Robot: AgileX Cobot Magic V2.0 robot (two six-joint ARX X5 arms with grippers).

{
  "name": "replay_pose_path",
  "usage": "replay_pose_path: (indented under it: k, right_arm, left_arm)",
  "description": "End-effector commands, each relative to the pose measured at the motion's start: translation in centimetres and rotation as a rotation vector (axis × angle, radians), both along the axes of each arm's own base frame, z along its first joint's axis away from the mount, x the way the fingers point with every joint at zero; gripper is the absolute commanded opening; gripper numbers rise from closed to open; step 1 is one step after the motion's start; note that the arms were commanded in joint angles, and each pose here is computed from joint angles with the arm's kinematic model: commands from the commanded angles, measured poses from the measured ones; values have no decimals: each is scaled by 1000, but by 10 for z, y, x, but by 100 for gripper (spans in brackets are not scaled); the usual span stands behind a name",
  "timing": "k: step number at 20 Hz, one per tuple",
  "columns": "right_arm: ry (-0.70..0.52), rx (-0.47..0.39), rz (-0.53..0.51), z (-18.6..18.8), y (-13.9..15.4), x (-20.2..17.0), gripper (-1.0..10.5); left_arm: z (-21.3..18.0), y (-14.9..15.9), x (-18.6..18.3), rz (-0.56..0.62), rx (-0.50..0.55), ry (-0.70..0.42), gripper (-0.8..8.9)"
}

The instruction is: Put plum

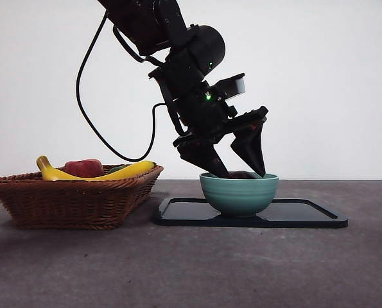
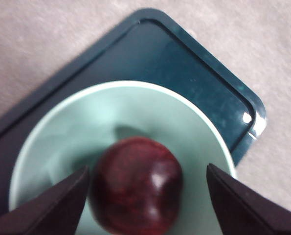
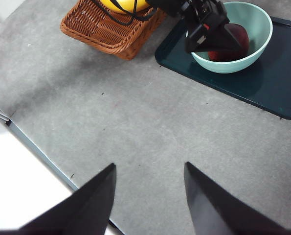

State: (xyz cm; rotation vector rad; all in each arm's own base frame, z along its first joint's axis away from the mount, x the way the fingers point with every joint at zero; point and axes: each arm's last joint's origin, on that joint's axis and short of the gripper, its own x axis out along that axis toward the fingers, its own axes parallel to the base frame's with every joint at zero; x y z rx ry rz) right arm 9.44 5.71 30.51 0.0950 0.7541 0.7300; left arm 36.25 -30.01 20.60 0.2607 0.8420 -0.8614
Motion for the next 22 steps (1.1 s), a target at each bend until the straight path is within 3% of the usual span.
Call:
replay_pose_path:
  k: [1, 13, 17, 22]
  right_arm:
    - [-3, 4, -1, 2, 1, 1, 221]
    - [-5, 2, 0, 2, 1, 1, 221]
    - [-5, 2, 1, 2, 1, 1, 221]
    - [-6, 1, 2, 2, 1, 1, 221]
  left_arm:
    - [-5, -7, 2, -24, 19, -20, 375]
    - [-13, -9, 1, -45, 50, -2, 369]
    - [-13, -10, 0, -47, 45, -7, 218]
    - [-7, -11, 2, -46, 37, -17, 214]
